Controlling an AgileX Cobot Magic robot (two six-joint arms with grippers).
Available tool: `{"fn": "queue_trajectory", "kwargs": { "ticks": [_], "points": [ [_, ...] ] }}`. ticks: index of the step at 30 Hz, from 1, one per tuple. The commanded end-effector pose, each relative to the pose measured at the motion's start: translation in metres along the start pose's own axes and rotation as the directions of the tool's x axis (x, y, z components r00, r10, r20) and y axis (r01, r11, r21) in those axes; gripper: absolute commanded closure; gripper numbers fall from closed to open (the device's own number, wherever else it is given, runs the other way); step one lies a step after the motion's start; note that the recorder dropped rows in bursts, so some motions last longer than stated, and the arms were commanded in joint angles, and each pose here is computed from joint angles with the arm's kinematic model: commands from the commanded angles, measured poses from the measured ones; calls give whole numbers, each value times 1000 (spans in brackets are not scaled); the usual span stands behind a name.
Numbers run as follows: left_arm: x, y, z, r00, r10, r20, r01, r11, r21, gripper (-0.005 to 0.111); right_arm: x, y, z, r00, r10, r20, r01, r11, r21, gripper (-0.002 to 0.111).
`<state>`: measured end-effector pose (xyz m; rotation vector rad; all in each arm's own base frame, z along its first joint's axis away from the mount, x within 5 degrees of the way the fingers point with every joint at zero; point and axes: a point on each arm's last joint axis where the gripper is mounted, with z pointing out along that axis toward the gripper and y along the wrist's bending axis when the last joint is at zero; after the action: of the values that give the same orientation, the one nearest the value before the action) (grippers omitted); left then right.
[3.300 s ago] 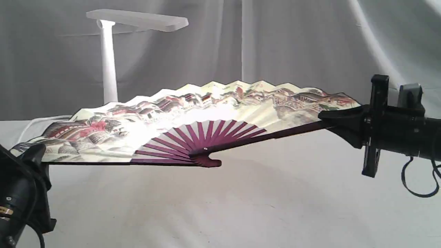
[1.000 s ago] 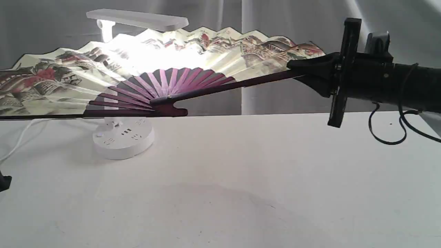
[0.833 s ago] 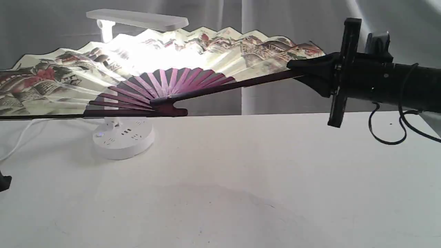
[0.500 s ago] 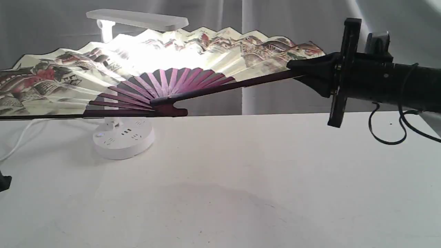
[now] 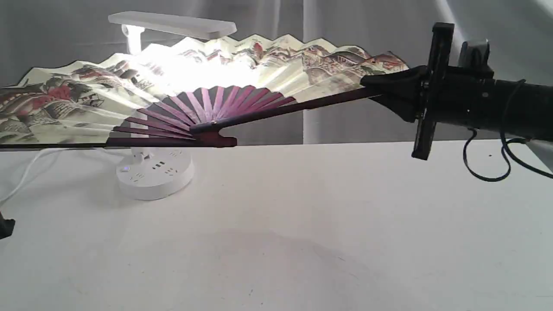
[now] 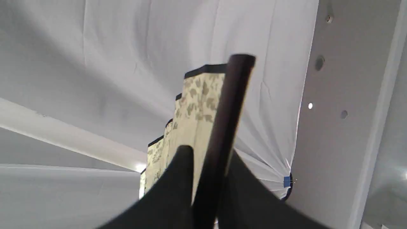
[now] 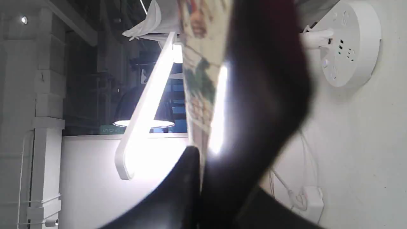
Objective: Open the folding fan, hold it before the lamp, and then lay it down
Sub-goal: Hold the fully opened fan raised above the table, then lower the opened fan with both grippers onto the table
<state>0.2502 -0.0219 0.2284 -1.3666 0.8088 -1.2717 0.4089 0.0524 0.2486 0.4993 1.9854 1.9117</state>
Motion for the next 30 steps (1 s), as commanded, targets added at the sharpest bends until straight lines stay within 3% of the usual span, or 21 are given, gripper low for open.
{"fn": "queue_trajectory", "kwargs": {
  "ticks": [1, 10, 17, 30],
  "points": [
    [-1, -8, 1, 994, -107, 18, 107, 994, 28, 107, 0, -2, -2, 998, -56, 3, 56, 998, 38, 108],
    [-6, 4, -9, 997, -75, 15, 76, 996, -42, 107, 11, -35, -11, 999, 45, 30, -48, 994, 98, 108],
    [-5, 19, -14, 1000, 4, -27, -9, 982, -191, 107, 16, -58, -36, 995, 83, 60, -89, 989, 116, 108],
    [8, 32, -18, 990, 64, -127, -98, 956, -278, 107, 26, -98, -92, 974, 141, 179, -169, 973, 158, 108]
  ]
}}
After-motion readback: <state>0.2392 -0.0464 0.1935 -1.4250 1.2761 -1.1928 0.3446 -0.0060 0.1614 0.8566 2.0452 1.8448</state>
